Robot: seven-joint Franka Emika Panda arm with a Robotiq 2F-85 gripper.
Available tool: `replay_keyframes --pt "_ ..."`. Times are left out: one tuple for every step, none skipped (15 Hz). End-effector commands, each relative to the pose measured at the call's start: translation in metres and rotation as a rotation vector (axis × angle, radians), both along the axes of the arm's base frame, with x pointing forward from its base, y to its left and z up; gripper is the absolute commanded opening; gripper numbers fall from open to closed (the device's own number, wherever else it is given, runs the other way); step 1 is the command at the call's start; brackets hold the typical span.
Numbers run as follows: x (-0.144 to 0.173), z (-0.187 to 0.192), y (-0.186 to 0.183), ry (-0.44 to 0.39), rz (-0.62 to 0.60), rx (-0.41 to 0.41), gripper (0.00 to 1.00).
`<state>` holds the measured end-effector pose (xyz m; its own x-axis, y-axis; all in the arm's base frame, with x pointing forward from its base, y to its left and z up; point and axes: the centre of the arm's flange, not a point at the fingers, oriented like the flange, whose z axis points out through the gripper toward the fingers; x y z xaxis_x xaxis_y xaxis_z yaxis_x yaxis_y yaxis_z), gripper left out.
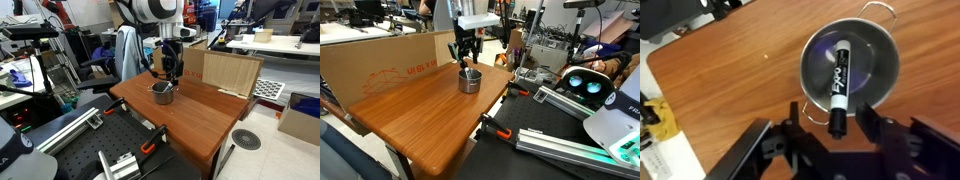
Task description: Pick up the marker from the cup and put it on the table
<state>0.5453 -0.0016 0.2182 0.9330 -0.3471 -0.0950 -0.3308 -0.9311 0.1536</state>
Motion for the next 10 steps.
replay_keyframes --pt "0.0111 -0.0046 -0.0010 -0.011 -0.006 -0.029 0.34" --pt "0.0120 -0.0049 -0.0018 -0.011 -0.004 -0.035 0.27" --pt "0.0130 -0.0057 -0.0025 -0.011 0.002 -0.039 0.19" --pt "0.0136 -0.0062 -0.0031 -0.012 0.010 -0.047 0.12" --pt "0.0143 -0.0069 -0.0035 -0.012 0.017 -0.052 0.05" --pt "0.0147 -0.0069 -0.0034 -0.013 0.022 -0.056 0.01" --pt "0.0157 -0.0062 -0.0024 -0.017 0.026 -0.057 0.05" --pt "0.0147 -0.0050 -0.0015 -0.020 0.031 -0.056 0.05" --pt "0.0139 -0.0037 -0.0011 -0.024 0.034 -0.055 0.05" --pt "0.0124 -0.0011 -0.0008 -0.031 0.035 -0.051 0.05"
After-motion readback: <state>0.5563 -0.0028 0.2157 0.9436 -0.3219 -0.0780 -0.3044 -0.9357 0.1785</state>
